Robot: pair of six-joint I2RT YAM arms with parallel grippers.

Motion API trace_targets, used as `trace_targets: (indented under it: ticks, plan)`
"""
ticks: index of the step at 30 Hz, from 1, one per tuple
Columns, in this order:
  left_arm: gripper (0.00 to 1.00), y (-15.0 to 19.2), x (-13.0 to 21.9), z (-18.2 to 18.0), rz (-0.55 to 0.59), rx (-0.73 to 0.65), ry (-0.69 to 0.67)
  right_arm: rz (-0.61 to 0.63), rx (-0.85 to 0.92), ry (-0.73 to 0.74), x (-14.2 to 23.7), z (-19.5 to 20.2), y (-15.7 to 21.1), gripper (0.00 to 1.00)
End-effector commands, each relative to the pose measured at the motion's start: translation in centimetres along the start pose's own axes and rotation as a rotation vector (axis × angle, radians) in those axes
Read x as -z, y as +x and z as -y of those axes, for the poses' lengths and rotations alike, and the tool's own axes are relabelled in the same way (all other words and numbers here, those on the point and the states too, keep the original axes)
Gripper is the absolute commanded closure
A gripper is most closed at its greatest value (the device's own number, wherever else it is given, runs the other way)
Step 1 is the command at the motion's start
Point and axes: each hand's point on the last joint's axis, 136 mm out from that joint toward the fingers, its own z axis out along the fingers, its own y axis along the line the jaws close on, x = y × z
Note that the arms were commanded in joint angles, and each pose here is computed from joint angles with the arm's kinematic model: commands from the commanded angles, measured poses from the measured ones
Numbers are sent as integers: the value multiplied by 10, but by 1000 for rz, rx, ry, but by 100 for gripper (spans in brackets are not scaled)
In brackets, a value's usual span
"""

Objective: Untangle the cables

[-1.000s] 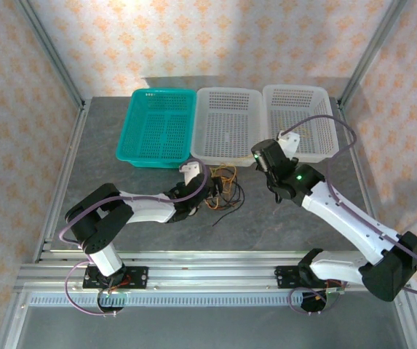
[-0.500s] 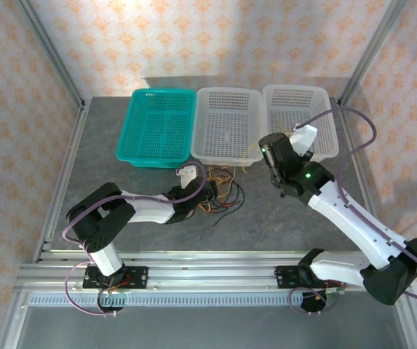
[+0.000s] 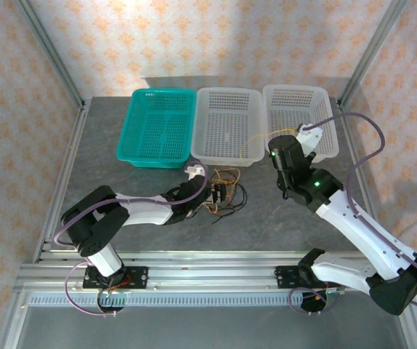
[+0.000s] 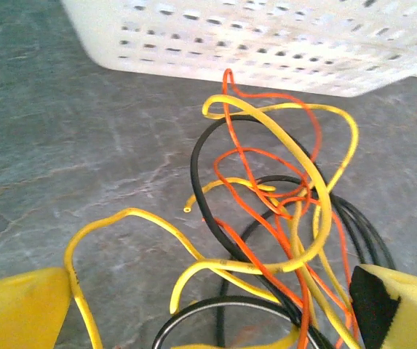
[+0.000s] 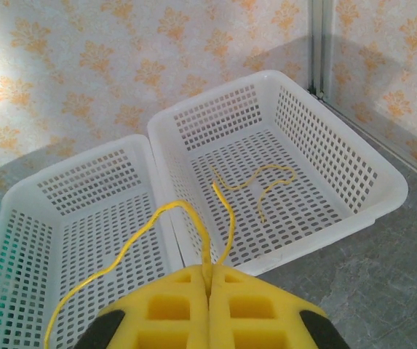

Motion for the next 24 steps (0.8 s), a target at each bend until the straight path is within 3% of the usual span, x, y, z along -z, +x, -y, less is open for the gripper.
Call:
trace_targets:
  ticks: [1, 7, 15, 24]
  plan:
    - [0, -22, 10, 12, 49, -7, 15, 14, -2, -1, 0, 1, -1, 100]
    - [0, -28, 22, -5, 57, -3, -78, 3, 21, -13, -1, 0, 3, 100]
    - [1, -39, 53, 23, 75, 8, 114, -30, 36, -116, 2, -12, 12, 100]
    - [0, -89, 85, 44, 178, -29, 152, -4, 15, -96, 1, -11, 5, 100]
